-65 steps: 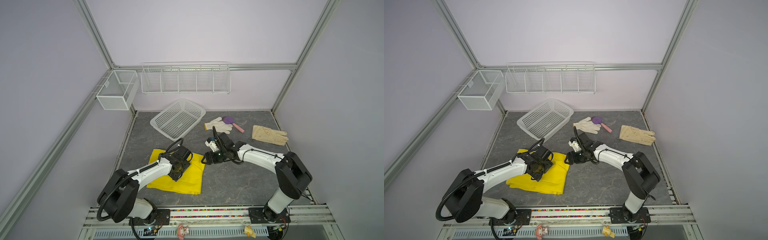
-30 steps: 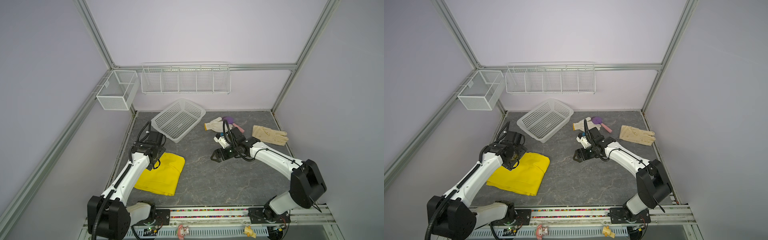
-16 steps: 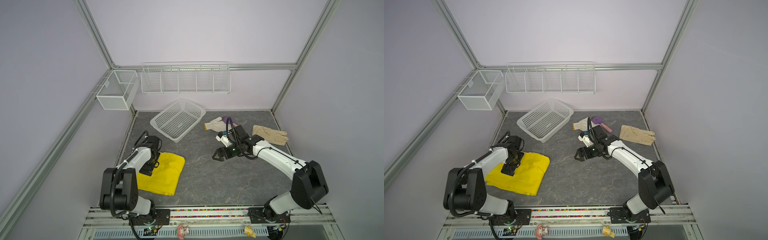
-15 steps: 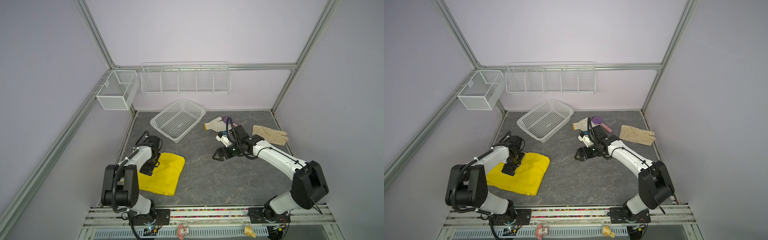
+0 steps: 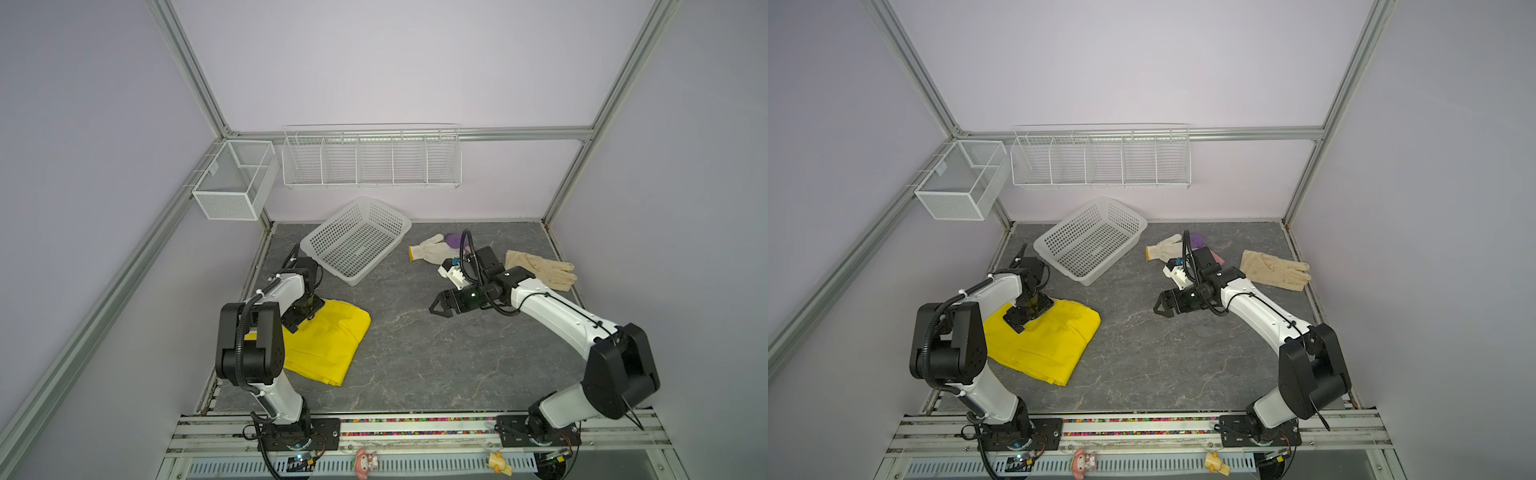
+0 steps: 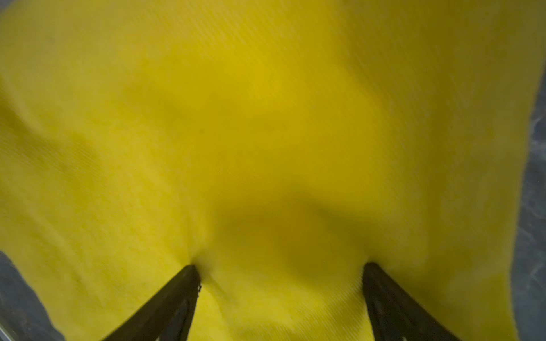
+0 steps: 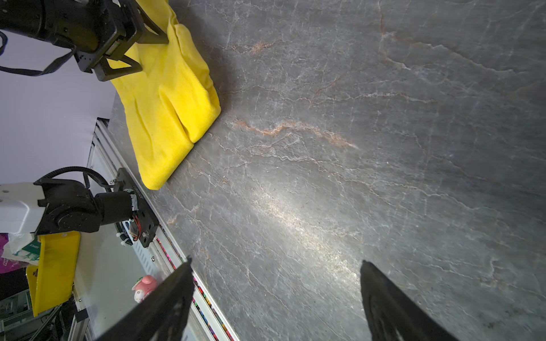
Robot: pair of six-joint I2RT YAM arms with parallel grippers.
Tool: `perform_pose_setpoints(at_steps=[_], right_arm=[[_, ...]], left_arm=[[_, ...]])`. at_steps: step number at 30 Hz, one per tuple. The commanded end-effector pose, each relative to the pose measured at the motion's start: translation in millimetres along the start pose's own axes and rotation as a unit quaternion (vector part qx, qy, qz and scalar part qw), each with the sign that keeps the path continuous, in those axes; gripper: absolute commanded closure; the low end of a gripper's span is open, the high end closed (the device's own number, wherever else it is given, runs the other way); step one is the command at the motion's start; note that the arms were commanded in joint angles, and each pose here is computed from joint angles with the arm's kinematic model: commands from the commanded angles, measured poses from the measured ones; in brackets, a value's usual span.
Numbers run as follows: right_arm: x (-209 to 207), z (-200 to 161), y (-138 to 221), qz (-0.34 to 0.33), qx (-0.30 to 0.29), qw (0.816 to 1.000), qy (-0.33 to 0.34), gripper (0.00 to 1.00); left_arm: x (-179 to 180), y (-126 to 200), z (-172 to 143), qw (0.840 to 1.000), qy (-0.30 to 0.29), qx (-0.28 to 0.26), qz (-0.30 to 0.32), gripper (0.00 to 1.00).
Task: Fold and stack the trousers
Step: Move the trousers to the middle-left of the table.
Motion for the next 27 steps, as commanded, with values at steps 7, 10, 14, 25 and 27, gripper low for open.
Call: perform_pose_setpoints(at_steps=[7, 10, 14, 25, 27], right_arm=[[8, 2, 11, 0.009, -0.007, 1.000, 0.014, 0.11], [7, -1, 14, 0.003, -0.007, 1.000, 0.016, 0.11], [6, -3, 16, -0.001, -0.005, 1.000, 0.017, 0.11], [4, -2, 11, 0.001, -0.003, 1.000, 0.011, 0.11], [4, 0, 10, 0.004, -0.001, 1.000, 0.008, 0.11]], left_arm=[[17, -28, 3, 0.986, -0.155, 0.043, 0.035, 0.11], [26, -37, 9, 0.980, -0.187, 0.048, 0.043, 0.11], [34, -34, 23, 0.979, -0.203, 0.032, 0.006, 0.12], [24, 64, 65, 0.997, -0.027, -0.015, -0.070, 0.11], [18, 67, 67, 0.996, 0.018, -0.011, -0.089, 0.11]])
Point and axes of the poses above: each gripper's point midway between its finger pads, its own y axis back along the fingers, its own x axis along the line the jaws close on, z = x × y, the point moved 5 cm from there along y, back along the fingers, and after that the axes turned 12 degrees about -y, right-handed, at the moved point
